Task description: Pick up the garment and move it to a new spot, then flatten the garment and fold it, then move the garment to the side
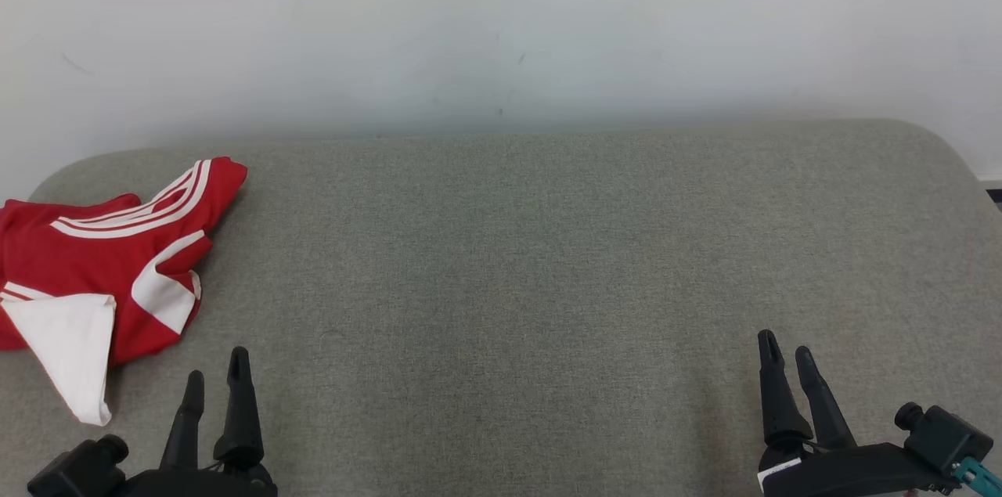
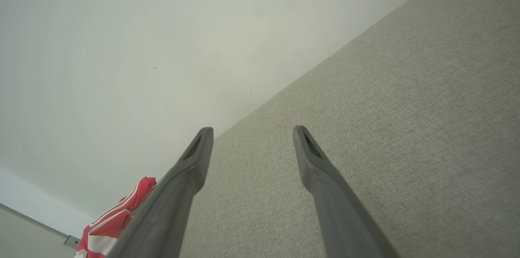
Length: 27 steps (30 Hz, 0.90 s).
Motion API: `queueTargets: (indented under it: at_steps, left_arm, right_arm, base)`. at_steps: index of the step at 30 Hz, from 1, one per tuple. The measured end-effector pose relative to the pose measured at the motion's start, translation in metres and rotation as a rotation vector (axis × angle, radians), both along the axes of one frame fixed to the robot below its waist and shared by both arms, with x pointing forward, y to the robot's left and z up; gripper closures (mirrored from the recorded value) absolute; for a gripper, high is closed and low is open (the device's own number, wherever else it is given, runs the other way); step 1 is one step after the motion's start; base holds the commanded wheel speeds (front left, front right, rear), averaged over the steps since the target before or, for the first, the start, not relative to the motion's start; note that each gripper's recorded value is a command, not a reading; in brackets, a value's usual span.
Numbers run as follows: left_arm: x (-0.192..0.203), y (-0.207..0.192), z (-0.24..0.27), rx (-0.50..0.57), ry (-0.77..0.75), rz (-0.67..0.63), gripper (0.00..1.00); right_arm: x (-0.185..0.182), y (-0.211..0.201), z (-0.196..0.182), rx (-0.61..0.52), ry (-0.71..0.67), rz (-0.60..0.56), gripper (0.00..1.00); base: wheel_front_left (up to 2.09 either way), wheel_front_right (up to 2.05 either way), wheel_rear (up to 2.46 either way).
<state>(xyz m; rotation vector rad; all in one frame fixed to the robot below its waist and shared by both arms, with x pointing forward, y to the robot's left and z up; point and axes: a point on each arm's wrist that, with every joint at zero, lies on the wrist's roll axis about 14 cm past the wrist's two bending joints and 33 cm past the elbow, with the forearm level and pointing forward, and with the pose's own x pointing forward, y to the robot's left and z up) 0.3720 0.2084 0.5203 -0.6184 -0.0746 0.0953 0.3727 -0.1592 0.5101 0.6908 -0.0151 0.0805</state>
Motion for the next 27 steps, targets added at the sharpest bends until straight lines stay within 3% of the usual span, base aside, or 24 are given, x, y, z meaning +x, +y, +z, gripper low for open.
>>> queueTargets:
  at_steps: [27]
  left_arm:
    - [-0.007, 0.003, 0.009, 0.279, -0.037, 0.022, 0.0]
  right_arm:
    - [-0.002, 0.016, 0.011, -0.314, -0.087, 0.044, 0.0]
  base:
    - [0.0, 0.0, 0.0]
